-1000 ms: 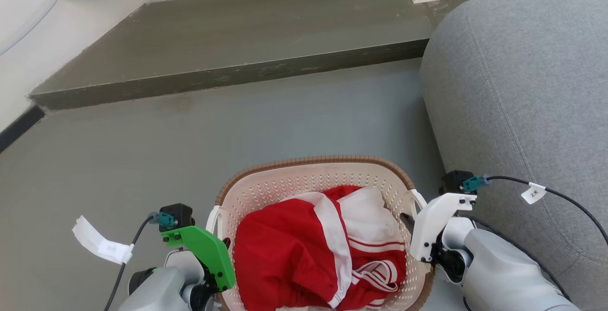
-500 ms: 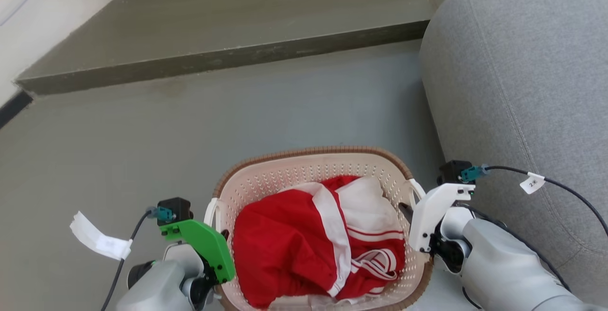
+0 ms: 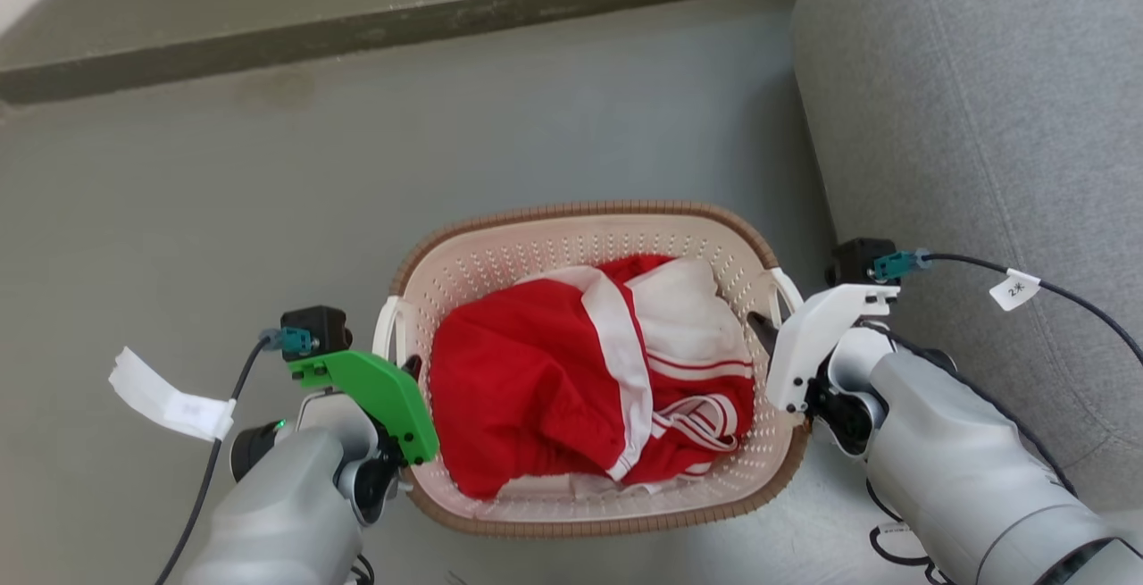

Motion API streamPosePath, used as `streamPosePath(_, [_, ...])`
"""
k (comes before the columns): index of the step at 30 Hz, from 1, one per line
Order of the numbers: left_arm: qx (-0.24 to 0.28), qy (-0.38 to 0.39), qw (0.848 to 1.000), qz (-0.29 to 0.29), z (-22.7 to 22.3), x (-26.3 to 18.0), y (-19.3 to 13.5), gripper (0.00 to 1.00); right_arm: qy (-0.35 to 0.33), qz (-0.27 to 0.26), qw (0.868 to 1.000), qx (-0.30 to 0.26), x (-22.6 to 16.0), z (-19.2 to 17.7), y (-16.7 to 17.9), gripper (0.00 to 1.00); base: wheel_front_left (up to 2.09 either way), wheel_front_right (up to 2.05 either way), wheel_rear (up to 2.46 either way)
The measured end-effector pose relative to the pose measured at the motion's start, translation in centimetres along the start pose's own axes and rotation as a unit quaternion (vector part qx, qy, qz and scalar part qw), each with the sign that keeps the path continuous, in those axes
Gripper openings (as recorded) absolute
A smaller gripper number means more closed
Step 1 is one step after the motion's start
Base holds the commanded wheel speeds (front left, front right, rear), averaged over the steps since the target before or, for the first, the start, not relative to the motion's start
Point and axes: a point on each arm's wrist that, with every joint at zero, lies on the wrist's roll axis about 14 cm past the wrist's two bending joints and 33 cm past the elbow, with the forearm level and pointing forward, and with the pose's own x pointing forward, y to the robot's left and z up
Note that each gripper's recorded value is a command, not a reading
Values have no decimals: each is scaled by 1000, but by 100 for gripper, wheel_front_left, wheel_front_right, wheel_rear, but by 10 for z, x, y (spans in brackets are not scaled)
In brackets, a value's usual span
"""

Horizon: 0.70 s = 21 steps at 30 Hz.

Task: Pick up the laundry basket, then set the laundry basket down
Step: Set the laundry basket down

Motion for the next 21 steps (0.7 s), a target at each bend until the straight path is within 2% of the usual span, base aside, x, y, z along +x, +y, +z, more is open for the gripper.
streamPosePath(21, [-19,4,1000,1,4,50,19,0,13,-12,1000,9,51,5,-26,0,0,0,0])
